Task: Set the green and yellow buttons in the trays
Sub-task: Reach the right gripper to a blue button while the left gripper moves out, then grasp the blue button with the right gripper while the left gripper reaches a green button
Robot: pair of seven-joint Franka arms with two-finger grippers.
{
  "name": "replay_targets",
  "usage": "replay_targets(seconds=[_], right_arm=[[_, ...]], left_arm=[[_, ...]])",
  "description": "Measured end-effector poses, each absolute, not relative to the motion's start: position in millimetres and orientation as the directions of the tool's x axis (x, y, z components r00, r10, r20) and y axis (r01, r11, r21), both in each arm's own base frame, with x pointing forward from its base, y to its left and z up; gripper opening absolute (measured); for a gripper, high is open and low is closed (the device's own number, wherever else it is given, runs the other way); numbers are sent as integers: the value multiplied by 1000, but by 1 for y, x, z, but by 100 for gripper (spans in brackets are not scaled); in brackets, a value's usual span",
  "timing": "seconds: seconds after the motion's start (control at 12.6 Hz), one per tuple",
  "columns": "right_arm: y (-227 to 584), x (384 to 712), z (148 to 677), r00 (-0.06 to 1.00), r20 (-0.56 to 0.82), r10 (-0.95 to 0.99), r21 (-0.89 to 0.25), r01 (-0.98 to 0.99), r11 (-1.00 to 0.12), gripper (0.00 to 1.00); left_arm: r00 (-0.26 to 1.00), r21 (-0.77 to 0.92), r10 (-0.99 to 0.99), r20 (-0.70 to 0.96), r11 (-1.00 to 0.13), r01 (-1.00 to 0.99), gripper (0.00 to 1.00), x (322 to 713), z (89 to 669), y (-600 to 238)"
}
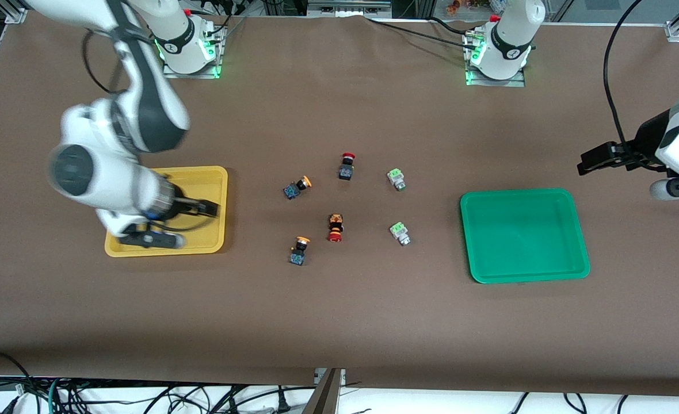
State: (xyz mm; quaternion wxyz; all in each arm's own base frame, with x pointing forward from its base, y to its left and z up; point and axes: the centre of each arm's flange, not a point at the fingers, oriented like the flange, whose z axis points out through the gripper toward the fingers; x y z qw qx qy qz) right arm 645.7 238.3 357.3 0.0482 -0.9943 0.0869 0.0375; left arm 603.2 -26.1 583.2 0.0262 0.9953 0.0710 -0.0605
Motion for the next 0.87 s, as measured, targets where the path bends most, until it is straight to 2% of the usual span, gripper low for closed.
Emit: replay_targets(seconds=[0.24,0.4,0.63,0.79,0.87], right_arm=[[335,650,267,944,-18,-330,-138,-329,-934,100],[369,659,222,924,-14,-382,-153,-380,-912,100],[372,668,205,915,18,-403,-189,-393,-900,99],[382,662,189,914,22,-405,-194,-393,-899,98],[386,659,182,916,18,-401,-190,-391,-901,89]], left_arm=[[984,43,118,-137,-991,124,100,605,573,-38],[985,43,96,-141,-994,103,100,607,558,-53],[984,46,129,-127,-990,136,100,615,494,-89],[972,47,192,-134,-979,200,100,611,444,-134],[963,46,229,-143,-970,238,100,606,422,-153]])
